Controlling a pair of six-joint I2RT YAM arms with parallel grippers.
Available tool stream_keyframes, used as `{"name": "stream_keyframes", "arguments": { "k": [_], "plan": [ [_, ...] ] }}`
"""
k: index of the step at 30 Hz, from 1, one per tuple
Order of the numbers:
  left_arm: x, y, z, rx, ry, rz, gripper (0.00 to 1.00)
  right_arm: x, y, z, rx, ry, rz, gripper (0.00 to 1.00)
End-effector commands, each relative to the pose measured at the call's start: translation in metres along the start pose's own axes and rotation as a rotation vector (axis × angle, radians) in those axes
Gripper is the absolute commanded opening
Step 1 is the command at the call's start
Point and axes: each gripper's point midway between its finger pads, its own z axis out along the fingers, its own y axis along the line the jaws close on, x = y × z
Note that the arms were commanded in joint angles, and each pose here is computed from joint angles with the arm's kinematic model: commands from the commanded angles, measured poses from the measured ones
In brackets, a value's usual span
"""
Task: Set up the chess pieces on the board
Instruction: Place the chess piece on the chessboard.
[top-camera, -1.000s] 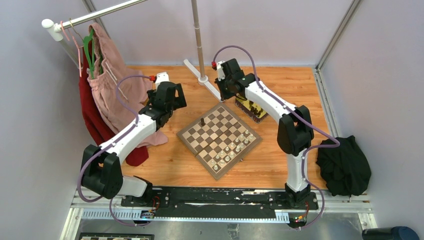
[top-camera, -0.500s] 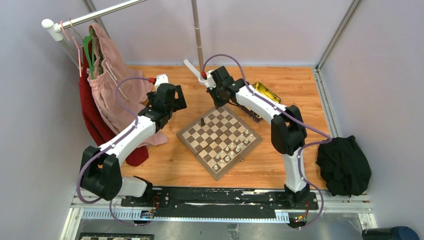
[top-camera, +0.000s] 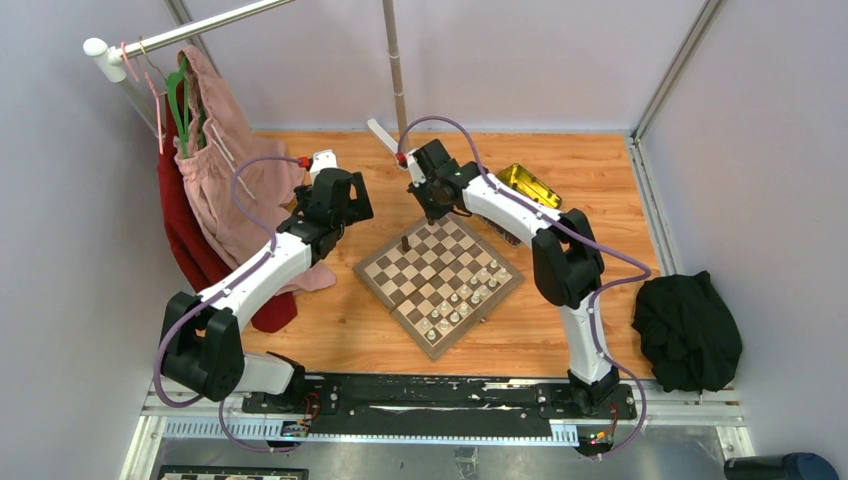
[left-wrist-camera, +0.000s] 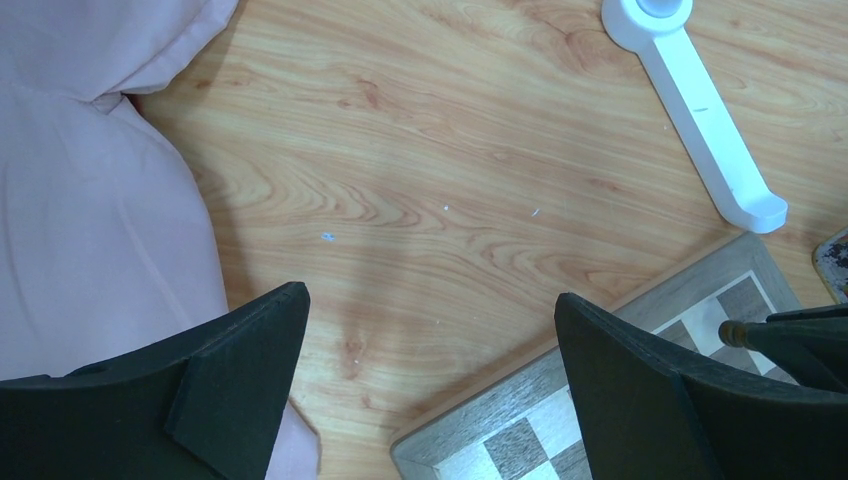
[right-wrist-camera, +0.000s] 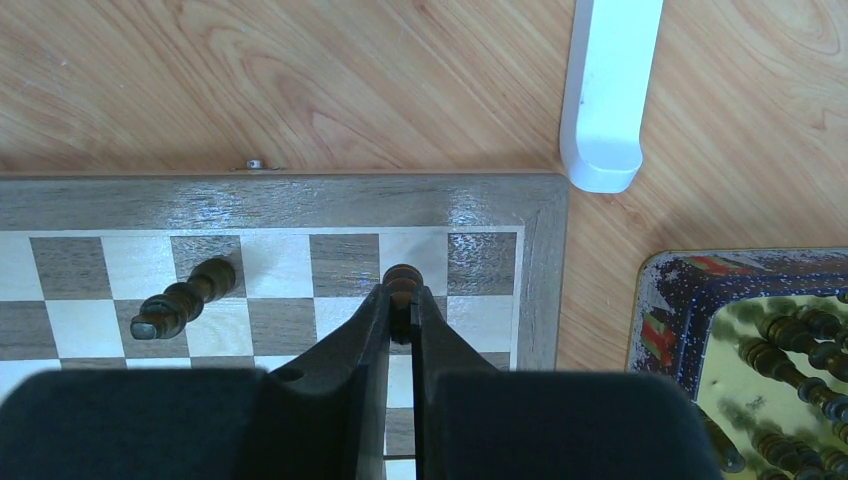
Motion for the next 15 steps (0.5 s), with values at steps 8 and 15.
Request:
{"name": "stream_keyframes", "arguments": {
  "k": [8,15],
  "plan": [
    [-0.002,0.003,-0.004,0.004,-0.011,-0.004,1.00,0.008,0.001,0.013,0.016,0.045,-0.023,0.00],
    [-0.002,0.002,-0.001,0.004,-0.010,0.002,1.00,0.014,0.001,0.019,0.014,0.060,-0.025,0.00]
  ]
}}
